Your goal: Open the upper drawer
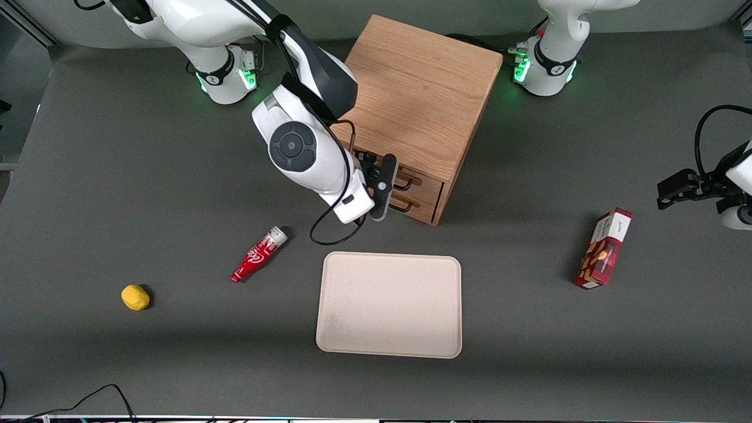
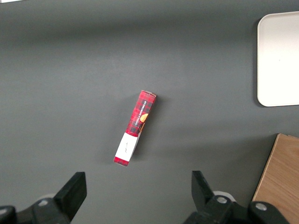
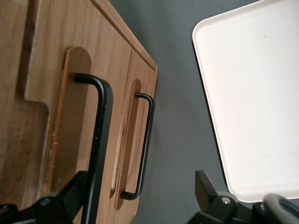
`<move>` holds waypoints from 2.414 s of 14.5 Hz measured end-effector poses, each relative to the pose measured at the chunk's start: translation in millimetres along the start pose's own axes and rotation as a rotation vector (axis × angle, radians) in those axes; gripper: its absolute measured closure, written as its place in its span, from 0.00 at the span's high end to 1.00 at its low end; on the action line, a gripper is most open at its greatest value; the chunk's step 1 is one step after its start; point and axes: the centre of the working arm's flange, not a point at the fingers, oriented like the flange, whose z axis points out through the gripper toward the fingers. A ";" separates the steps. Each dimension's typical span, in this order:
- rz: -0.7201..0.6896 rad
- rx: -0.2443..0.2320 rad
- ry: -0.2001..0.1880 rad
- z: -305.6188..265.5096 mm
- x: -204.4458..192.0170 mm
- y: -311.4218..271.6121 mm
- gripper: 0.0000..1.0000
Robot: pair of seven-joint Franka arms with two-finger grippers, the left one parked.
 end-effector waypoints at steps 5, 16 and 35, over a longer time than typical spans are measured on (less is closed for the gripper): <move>-0.041 -0.022 0.016 -2.4 -2.6 8.3 1.00; -0.066 -0.102 0.074 -15.3 -28.4 75.5 1.00; 0.064 -0.265 0.172 -68.2 -89.5 180.0 1.00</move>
